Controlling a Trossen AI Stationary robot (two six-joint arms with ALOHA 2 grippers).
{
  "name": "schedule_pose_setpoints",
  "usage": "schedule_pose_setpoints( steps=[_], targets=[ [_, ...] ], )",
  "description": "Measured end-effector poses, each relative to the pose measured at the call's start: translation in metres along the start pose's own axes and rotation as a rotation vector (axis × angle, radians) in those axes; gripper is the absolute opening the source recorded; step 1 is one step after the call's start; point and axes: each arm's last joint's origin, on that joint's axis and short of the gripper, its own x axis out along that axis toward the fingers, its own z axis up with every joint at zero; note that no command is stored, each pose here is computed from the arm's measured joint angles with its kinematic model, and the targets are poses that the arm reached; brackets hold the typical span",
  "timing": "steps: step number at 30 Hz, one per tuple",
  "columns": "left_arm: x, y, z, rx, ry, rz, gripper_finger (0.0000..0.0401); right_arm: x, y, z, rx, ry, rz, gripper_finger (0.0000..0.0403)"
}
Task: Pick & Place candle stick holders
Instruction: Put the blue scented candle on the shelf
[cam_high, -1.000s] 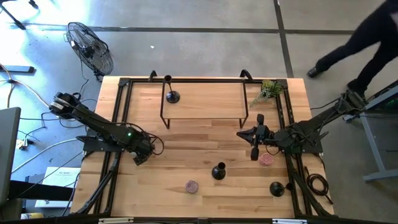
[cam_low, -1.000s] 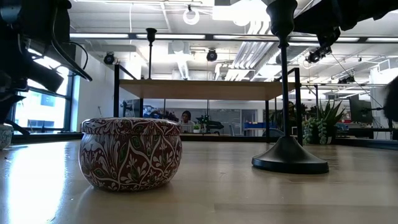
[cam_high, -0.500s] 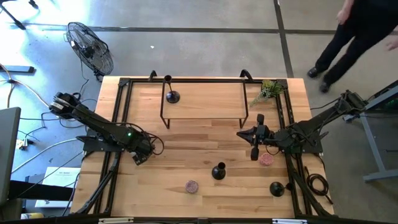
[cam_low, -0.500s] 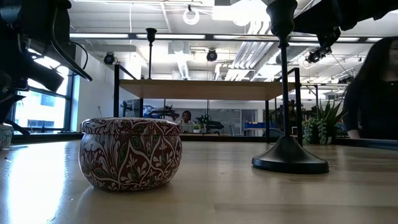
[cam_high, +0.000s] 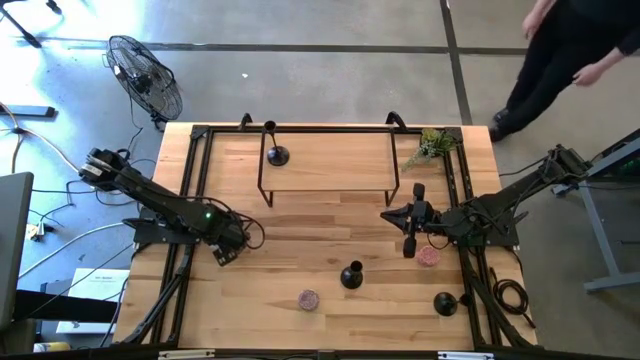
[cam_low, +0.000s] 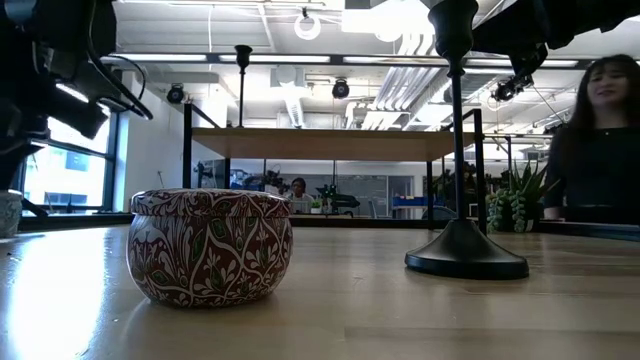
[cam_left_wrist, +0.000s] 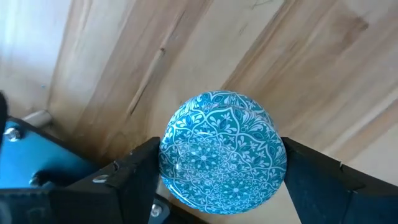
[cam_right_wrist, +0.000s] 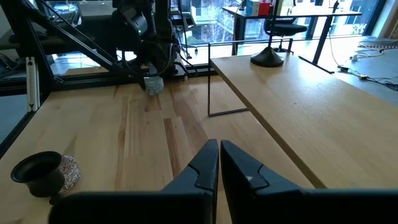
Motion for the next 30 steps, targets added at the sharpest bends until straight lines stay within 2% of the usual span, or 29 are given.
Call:
schedule_pose_setpoints(
  steps=[7,16,22,26,30],
  targets=[
    [-0.026,-0.003,0.002,0.002,0.01,0.014,0.028,0.0,0.0,0.0,-0.005,0.002,0.008,0.0012],
    [-0.083,-0.011,0.008,0.015,-0.034,-0.039,0.028,0.0,0.001,0.0,-0.035,0.007,0.037,0.0012],
    [-0.115,-0.017,0.011,0.019,-0.027,0.032,0.028,0.0,0.001,0.0,-0.076,0.005,0.037,0.0012],
    [-0.134,-0.03,0.02,0.057,-0.033,0.053,0.028,0.0,0.001,0.001,-0.083,-0.004,0.039,0.0012],
    [-0.156,-0.044,0.03,0.135,-0.094,0.004,0.028,0.0,0.001,0.001,-0.088,-0.007,0.039,0.0012]
  ],
)
